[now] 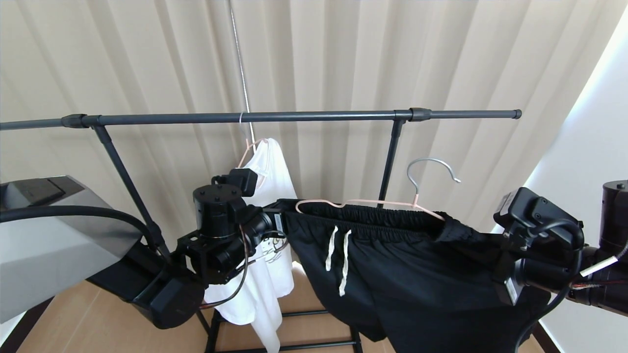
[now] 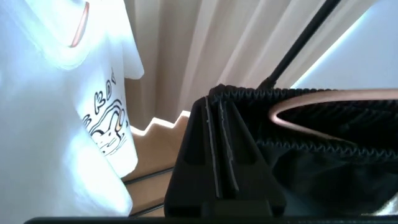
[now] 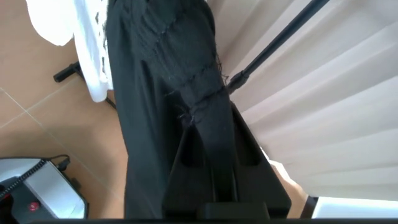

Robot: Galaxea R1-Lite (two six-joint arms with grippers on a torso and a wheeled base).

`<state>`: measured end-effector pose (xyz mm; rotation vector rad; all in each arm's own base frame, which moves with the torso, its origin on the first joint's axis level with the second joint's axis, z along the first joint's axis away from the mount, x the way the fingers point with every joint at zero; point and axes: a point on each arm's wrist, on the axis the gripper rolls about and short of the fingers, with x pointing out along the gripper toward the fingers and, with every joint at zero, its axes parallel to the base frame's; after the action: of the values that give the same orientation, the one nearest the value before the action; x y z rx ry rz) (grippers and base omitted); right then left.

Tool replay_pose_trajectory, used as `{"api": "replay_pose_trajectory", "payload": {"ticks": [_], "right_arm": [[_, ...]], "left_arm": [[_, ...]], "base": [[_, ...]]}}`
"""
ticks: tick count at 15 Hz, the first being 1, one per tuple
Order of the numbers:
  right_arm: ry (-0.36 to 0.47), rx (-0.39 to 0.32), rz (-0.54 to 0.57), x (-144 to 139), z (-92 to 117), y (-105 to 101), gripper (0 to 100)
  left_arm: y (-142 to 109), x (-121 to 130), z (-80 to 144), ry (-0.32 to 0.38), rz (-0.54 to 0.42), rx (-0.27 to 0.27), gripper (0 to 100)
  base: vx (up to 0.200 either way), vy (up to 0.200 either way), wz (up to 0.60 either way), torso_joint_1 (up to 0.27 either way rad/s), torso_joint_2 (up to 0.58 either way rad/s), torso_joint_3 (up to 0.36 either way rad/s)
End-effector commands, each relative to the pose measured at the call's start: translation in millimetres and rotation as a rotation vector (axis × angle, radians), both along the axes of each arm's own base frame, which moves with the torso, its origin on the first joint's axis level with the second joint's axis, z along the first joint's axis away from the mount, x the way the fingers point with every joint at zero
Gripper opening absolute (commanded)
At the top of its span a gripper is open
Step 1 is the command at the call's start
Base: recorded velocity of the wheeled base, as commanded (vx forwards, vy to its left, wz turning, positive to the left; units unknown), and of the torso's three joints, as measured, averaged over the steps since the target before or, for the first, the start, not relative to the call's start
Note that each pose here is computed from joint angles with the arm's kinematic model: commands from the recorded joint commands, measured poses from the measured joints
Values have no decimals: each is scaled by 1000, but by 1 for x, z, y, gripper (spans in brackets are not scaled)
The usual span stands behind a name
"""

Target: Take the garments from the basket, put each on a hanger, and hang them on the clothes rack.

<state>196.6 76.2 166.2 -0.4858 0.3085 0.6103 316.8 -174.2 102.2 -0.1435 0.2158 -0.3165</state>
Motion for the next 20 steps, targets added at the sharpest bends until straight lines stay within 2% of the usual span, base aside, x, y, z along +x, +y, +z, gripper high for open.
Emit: {"api": "replay_pose_trajectory", "payload": {"ticks": [1,6,9,11,13,17,20], "right_arm": [[19,-17,3,2,-6,1,0],[44,-70,16,8,-16,2,0],[67,-108,-1,11,-25,3,0],[80,-124,-14,13,-29,4,0],[93,-138,-30,16,-33,4,0],[101,-186,-29,19,-39,5,0],[138,-230,-52,25,-51,8,0]], "left_arm": [[2,-1,7,-16,4,-8,0],[5,-12,24,-57,-7,-9,0],[3,-21,22,-62,-34,44,0],[0,-26,23,-66,-47,56,0],[0,-32,18,-64,-66,115,0],[-1,-34,21,-76,-54,113,0],[-4,-38,21,-73,-66,117,0]], "base": [[0,0,0,0,0,0],[0,0,0,0,0,0],[0,0,0,0,0,0],[0,0,0,0,0,0],[0,0,0,0,0,0],[0,0,0,0,0,0],[0,0,0,0,0,0]]}}
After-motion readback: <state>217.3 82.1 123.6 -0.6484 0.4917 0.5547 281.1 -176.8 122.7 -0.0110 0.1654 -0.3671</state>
